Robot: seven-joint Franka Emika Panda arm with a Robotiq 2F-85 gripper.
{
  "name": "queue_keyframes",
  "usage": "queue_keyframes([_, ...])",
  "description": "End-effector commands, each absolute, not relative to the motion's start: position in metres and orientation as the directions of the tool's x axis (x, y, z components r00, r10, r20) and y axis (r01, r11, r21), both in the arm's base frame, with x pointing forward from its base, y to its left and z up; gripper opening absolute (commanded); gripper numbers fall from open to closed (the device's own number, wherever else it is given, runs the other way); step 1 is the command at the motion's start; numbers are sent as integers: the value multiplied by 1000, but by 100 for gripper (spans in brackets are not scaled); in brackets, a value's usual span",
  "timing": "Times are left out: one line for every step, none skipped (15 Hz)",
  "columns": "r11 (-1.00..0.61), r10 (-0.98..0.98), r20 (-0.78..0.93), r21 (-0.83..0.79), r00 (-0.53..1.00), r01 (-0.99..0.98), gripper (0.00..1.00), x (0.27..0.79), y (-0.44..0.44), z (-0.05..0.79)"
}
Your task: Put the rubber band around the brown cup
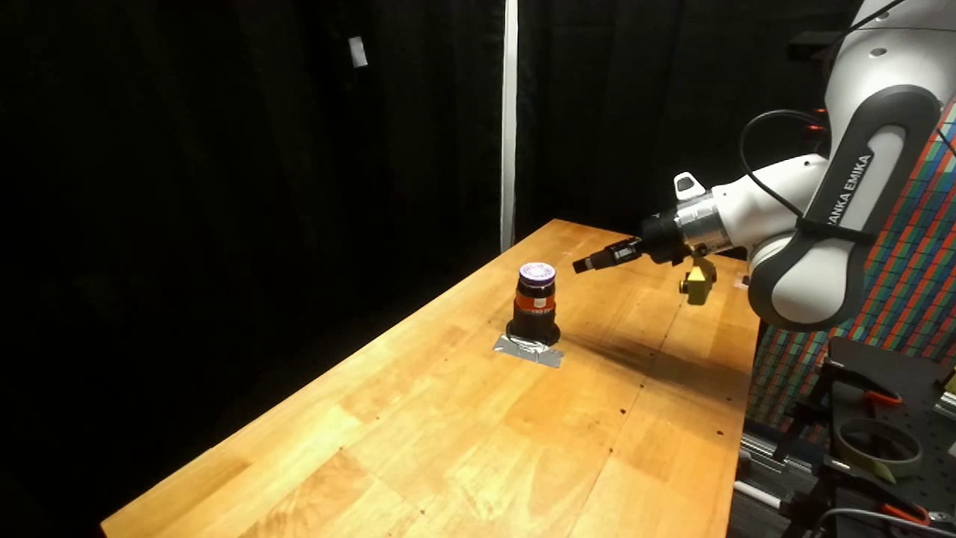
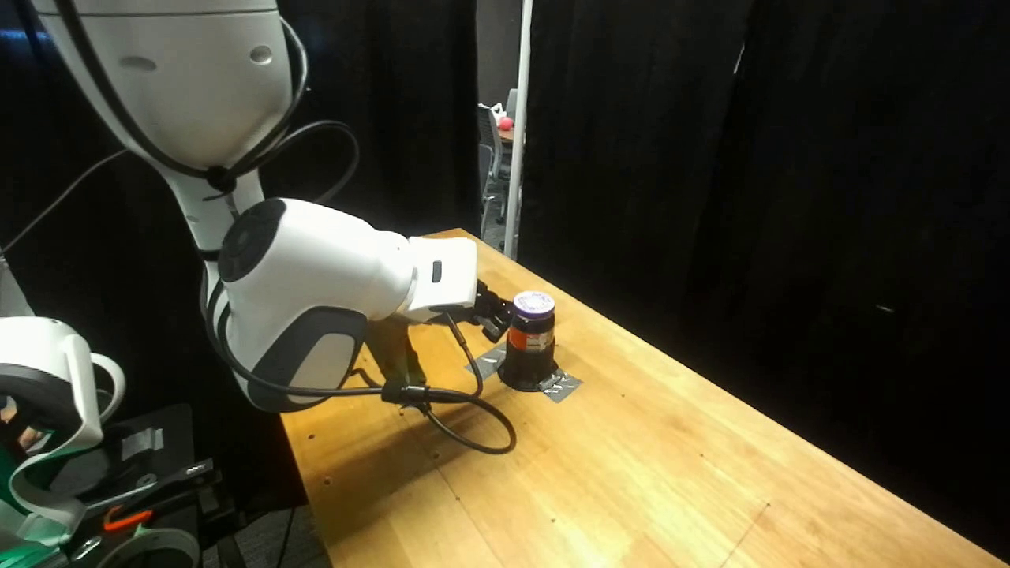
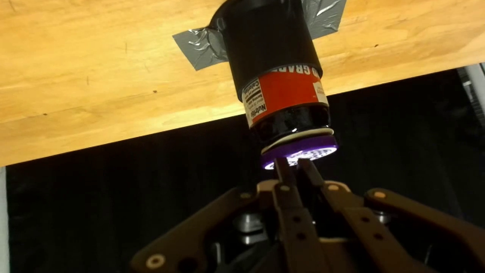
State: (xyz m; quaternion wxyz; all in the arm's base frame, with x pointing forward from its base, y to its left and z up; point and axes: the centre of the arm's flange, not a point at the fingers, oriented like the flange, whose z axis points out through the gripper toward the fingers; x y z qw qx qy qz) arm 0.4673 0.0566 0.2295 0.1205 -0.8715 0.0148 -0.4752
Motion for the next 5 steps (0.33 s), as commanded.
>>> queue_keyframes([-967, -155, 848, -235, 507, 99, 37, 469, 58, 225])
queue_keyframes([-961, -153, 819, -254, 553, 109, 37, 470, 56, 225])
queue_keyframes([-969, -142, 825, -229, 547, 94, 41, 466, 58, 225])
queue_keyframes([-969, -142, 820, -231, 554, 94, 23, 465, 58, 223])
queue_keyframes([-969, -141, 819, -230, 556, 93, 32, 465, 58, 222])
